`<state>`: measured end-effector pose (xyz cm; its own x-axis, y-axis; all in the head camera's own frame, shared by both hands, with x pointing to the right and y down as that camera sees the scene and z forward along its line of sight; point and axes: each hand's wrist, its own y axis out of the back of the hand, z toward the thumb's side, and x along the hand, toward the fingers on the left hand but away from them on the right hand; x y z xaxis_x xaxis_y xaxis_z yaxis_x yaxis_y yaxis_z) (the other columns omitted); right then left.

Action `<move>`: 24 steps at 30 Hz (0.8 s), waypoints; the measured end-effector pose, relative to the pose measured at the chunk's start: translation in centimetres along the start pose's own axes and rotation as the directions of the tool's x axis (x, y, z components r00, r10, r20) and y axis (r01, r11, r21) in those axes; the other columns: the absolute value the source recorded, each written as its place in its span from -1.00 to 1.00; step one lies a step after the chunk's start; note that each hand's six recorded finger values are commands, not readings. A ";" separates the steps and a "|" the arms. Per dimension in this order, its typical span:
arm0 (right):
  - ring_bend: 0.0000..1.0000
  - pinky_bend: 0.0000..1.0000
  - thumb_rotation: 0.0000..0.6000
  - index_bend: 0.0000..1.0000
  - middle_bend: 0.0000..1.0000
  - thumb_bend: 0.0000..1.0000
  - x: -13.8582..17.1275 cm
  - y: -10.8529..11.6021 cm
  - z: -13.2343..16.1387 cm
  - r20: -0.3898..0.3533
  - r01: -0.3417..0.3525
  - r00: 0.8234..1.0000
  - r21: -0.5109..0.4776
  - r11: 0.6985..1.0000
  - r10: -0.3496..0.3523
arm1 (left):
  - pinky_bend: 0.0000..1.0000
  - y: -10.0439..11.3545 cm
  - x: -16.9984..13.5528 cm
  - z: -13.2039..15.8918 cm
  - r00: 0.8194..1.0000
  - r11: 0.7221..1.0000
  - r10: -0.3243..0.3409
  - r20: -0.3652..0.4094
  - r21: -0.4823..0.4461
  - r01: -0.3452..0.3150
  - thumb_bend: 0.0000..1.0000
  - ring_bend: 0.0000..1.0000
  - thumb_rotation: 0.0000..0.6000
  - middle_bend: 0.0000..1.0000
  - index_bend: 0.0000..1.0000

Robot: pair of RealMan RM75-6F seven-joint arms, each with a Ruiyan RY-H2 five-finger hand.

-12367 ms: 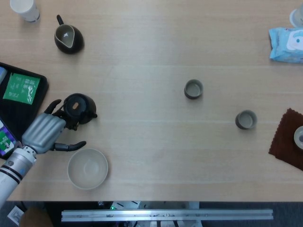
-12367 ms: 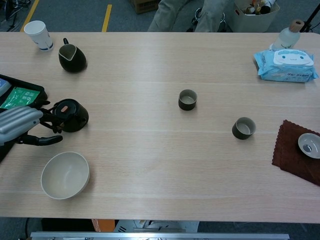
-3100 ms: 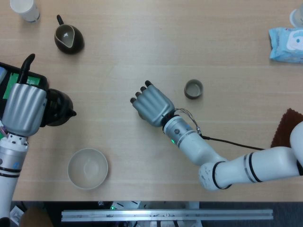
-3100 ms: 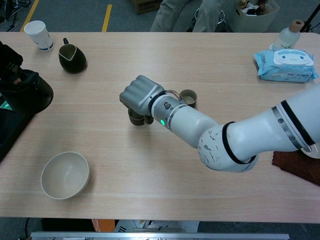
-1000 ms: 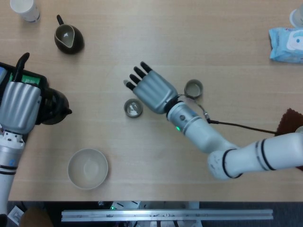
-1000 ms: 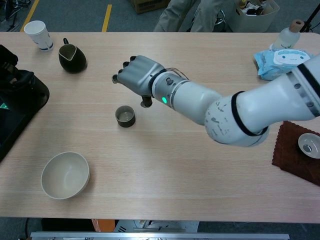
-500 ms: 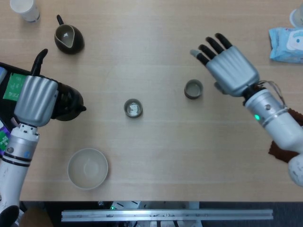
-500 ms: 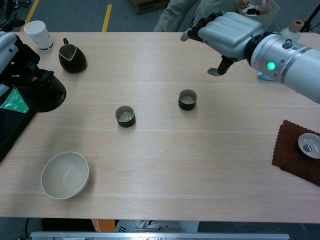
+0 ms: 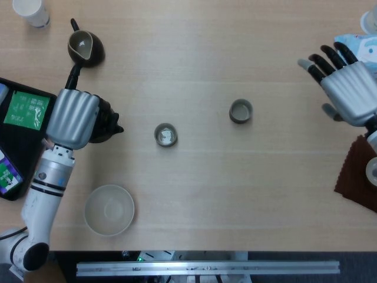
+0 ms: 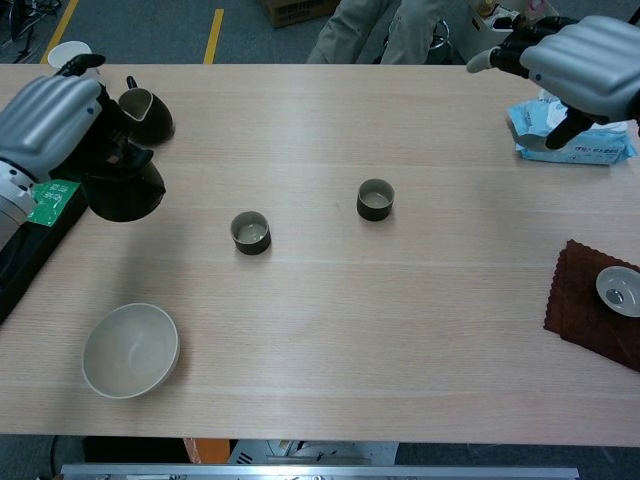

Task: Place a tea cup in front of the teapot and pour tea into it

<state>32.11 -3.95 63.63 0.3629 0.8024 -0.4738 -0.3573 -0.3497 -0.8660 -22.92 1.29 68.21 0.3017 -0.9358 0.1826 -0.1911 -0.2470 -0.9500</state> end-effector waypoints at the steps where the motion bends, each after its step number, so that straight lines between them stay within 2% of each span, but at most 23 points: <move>1: -0.83 -0.82 1.00 -0.70 -0.64 -0.54 0.1 -0.1 -0.4 0.006 0.000 1.000 0.000 1.000 0.000 | -0.89 -0.2 0.2 0.1 1.000 1.000 -0.002 -0.004 0.003 0.002 -0.34 0.69 1.00 1.00 0.98; 14: -0.83 -0.82 1.00 -0.70 -0.64 -0.54 0.3 -1.3 -2.3 0.029 -0.017 0.999 -0.013 1.000 0.017 | -0.89 -2.9 2.2 2.6 0.999 0.999 -0.036 -0.018 0.022 0.036 -0.34 0.69 1.00 1.00 0.97; 24: -0.83 -0.82 1.00 -0.70 -0.64 -0.54 0.6 -1.8 -3.7 0.054 -0.024 0.998 -0.016 1.000 0.024 | -0.89 -4.4 3.1 4.5 0.997 0.997 -0.070 -0.027 -0.015 0.069 -0.34 0.69 1.00 1.00 0.97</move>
<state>36.11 -4.61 64.31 0.3074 0.8184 -0.4855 -0.3519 -0.3762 -0.8571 -16.94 0.57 71.82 0.2894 -0.9226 0.2550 -0.1841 -0.3151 -0.9310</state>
